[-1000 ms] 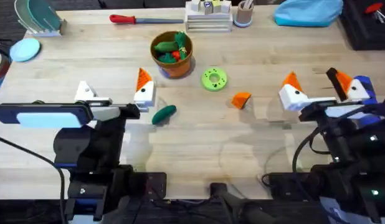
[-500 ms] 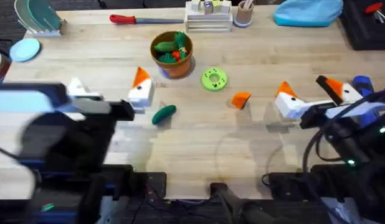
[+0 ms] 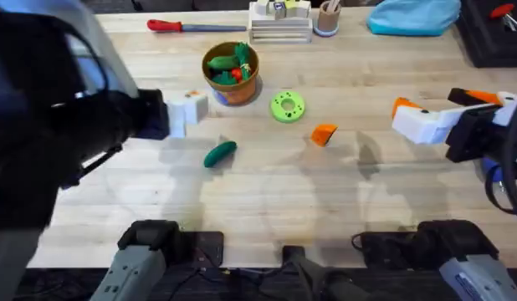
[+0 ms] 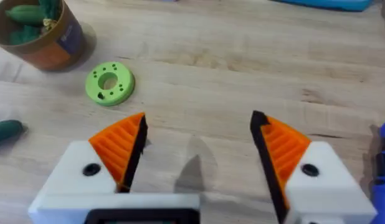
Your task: Pick up the gripper from the table and insert it into the empty holder that is missing its gripper. Then pick up a screw, insert it into the mounting hole, and use the screwdriver to tighten it. Finally, clean up the table by picking up the vegetable and placing it into the bucket.
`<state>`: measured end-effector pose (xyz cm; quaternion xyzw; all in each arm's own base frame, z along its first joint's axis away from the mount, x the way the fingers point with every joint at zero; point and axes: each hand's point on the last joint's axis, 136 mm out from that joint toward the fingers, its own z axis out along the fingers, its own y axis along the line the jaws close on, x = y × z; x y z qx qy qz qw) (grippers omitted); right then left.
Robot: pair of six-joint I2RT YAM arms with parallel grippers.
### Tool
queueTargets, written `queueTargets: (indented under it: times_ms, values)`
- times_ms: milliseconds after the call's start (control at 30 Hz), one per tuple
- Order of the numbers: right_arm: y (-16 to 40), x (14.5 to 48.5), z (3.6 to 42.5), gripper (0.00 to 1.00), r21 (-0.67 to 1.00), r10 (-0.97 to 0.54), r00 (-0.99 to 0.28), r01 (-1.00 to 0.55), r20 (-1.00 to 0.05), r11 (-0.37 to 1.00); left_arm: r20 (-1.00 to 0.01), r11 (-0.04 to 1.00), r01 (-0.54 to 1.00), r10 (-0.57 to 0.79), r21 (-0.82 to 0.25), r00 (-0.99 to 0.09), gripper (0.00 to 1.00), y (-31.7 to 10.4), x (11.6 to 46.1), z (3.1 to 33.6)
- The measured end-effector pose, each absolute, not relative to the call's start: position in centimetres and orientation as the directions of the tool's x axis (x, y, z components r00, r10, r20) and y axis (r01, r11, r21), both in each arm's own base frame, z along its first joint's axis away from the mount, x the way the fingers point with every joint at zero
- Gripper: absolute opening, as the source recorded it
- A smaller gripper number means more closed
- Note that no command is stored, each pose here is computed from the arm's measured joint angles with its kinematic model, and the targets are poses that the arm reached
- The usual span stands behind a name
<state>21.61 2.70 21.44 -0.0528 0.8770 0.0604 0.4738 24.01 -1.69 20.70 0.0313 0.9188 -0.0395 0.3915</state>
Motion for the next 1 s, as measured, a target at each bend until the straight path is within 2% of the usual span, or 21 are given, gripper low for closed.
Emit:
queueTargets:
  times_ms: [200,300,333,367,433,533,567,633,667,700,800,867,900,1000]
  values:
    - [2.7,21.6,21.3,0.991,0.057,-0.035,-0.550,-0.149,-0.834,0.987,-0.522,0.983,0.167,0.105,-0.071,-0.846,0.994,-2.7,23.2,15.2]
    - [2.7,21.6,21.3,0.991,0.054,-0.039,-0.549,-0.151,-0.835,0.987,-0.471,0.962,0.254,0.179,-0.101,-0.864,0.993,-4.6,23.5,13.5]
    - [2.7,21.6,21.3,0.991,0.053,-0.039,-0.549,-0.151,-0.835,0.987,-0.454,0.952,0.284,0.206,-0.109,-0.866,0.940,-5.3,23.5,13.0]
    - [2.7,21.6,21.3,0.991,0.054,-0.039,-0.549,-0.151,-0.835,0.987,-0.437,0.944,0.309,0.232,-0.113,-0.869,0.833,-5.8,23.3,12.6]
    - [2.7,21.6,21.3,0.990,0.053,-0.039,-0.549,-0.151,-0.835,0.987,-0.393,0.924,0.364,0.293,-0.119,-0.871,0.565,-7.0,22.6,11.7]
    - [2.7,21.6,21.3,0.991,0.053,-0.039,-0.549,-0.151,-0.835,0.987,-0.348,0.892,0.434,0.369,-0.126,-0.862,0.105,-8.7,21.9,10.7]
    - [2.7,21.6,21.3,0.991,0.053,-0.039,-0.549,-0.151,-0.835,0.987,-0.338,0.881,0.457,0.396,-0.124,-0.854,0.029,-9.2,21.7,10.4]
    - [2.7,21.6,21.4,0.991,0.053,-0.039,-0.549,-0.151,-0.835,0.987,-0.328,0.860,0.495,0.435,-0.124,-0.838,0.015,-10.0,21.3,10.2]
    - [2.7,21.6,21.3,0.991,0.053,-0.039,-0.549,-0.151,-0.835,0.987,-0.330,0.850,0.512,0.452,-0.122,-0.829,0.027,-10.3,21.2,10.2]
    - [2.7,21.6,21.3,0.991,0.053,-0.039,-0.549,-0.151,-0.835,0.987,-0.334,0.840,0.529,0.468,-0.119,-0.818,0.129,-10.6,21.0,10.3]
    - [2.7,21.6,21.3,0.991,0.054,-0.039,-0.551,-0.151,-0.834,0.987,-0.363,0.818,0.564,0.495,-0.111,-0.789,0.592,-11.4,20.7,10.9]
    - [2.7,21.5,21.2,0.991,0.055,-0.039,-0.557,-0.151,-0.830,0.987,-0.419,0.801,0.591,0.506,-0.097,-0.754,0.905,-12.2,20.9,12.0]
    - [2.7,21.3,21.0,0.991,0.056,-0.039,-0.565,-0.150,-0.824,0.987,-0.470,0.791,0.607,0.506,-0.083,-0.724,0.972,-12.7,21.3,12.9]
    - [2.7,20.8,20.3,0.991,0.061,-0.039,-0.593,-0.148,-0.804,0.987,-0.632,0.761,0.648,0.487,-0.032,-0.603,0.994,-14.5,22.9,16.3]
